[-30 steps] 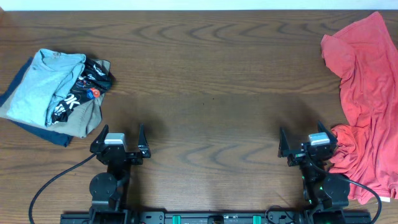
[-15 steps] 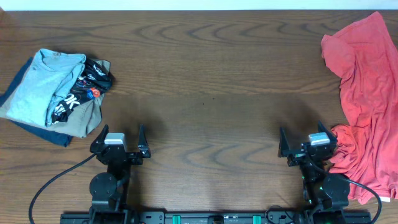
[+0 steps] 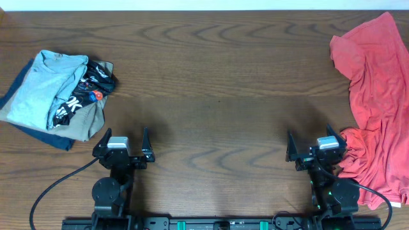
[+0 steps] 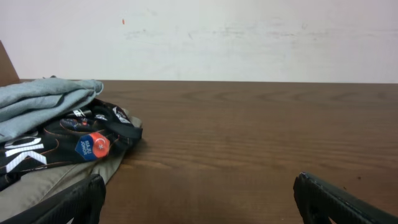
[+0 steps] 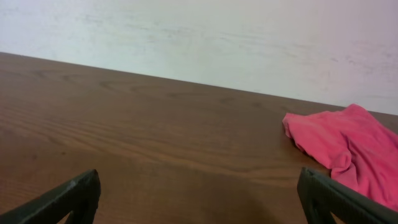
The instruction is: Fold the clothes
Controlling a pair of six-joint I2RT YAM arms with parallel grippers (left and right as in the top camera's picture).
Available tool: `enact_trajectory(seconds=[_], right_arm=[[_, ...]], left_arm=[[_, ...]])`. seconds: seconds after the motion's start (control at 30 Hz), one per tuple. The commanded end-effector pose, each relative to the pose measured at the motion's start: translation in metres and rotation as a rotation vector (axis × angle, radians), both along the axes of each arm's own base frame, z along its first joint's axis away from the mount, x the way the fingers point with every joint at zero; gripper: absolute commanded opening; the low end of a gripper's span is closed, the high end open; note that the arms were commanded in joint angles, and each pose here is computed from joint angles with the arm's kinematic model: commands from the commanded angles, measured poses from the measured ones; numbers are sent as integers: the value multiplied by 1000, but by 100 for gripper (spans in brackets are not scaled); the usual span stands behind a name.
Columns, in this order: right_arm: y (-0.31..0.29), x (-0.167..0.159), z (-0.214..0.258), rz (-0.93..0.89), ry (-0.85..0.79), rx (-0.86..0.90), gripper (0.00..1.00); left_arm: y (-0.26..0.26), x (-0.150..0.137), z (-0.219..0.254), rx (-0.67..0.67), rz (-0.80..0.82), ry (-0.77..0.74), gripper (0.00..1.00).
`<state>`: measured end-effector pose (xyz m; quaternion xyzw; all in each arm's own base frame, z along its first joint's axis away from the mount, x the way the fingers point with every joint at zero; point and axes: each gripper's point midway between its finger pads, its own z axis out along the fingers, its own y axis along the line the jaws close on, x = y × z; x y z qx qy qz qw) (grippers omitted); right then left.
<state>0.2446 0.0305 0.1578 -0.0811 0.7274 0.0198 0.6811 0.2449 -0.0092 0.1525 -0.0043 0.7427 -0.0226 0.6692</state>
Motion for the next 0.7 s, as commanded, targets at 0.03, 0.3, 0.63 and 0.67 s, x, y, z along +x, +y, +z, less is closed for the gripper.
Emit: enact_trajectory(seconds=[0.03, 0.3, 0.63, 0.67], right_arm=[[-3, 0, -1, -11, 1, -13, 99], [-1, 0, -1, -7, 13, 64, 99], [-14, -4, 1, -92, 134, 113, 99], [-16, -4, 2, -107, 153, 109, 99]], left_arm=[[4, -1, -16, 13, 17, 51, 98], [4, -1, -13, -13, 20, 41, 98], [-15, -10, -20, -185, -56, 195, 98], [-15, -12, -21, -184, -52, 225, 98]])
